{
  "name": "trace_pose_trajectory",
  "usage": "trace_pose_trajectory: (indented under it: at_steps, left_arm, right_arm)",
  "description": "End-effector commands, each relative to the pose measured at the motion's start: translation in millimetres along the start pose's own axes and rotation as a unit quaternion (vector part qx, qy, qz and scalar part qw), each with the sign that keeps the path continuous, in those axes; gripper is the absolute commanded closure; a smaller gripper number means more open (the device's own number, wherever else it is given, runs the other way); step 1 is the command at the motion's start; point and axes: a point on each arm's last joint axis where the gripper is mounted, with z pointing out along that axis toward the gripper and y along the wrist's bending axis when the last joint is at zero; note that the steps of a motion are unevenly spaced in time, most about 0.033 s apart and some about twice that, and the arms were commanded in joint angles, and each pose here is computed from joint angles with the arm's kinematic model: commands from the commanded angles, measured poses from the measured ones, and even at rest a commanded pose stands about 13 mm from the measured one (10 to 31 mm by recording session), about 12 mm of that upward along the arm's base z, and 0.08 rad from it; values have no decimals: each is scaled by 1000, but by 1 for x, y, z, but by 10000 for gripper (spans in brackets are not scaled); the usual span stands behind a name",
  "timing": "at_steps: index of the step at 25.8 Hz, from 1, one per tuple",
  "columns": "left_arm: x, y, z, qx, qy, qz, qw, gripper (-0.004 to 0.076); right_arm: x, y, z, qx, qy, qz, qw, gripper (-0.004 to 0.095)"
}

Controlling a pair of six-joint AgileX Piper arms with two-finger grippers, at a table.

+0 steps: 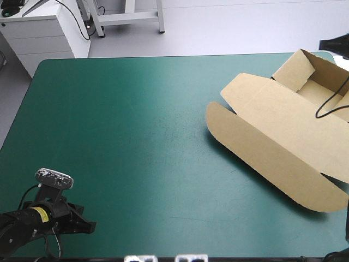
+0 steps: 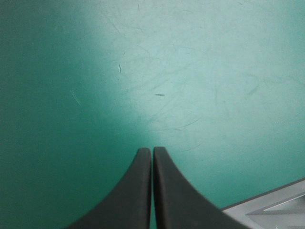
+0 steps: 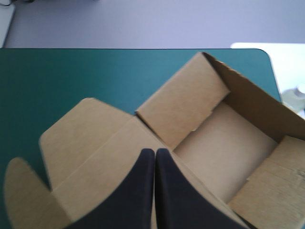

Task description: Fold the box

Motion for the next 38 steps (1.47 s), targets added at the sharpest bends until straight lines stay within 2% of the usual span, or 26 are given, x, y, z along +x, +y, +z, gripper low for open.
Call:
trace_pose_trajectory:
  at_steps: [1,4,6,12,18,33,38]
  left_arm:
    - [-9,-2,-5,6,-35,-2,999,732]
    - [-12,-2,-6,6,-52,7,999,732]
    - [-15,-2,-6,5,-73,13,997,732]
    - [-19,-1,-7,3,-93,23,995,732]
    - [-18,-1,-6,2,-92,23,995,732]
    - [-7,1,17,1,-88,26,996,732]
    - [-1,2,24,1,-71,24,997,732]
  right_arm:
    - [11,43,-41,-46,-24,-61,997,922]
    - [51,79,-65,-98,-4,-98,990,922]
    - [82,88,-78,-111,-6,-102,989,922]
    - [167,90,-99,-109,-8,-91,990,922]
    - [232,88,-107,-100,-35,-92,990,922]
    - [317,86,-95,-93,-50,-84,991,922]
    - [331,85,-87,-95,-24,-83,992,922]
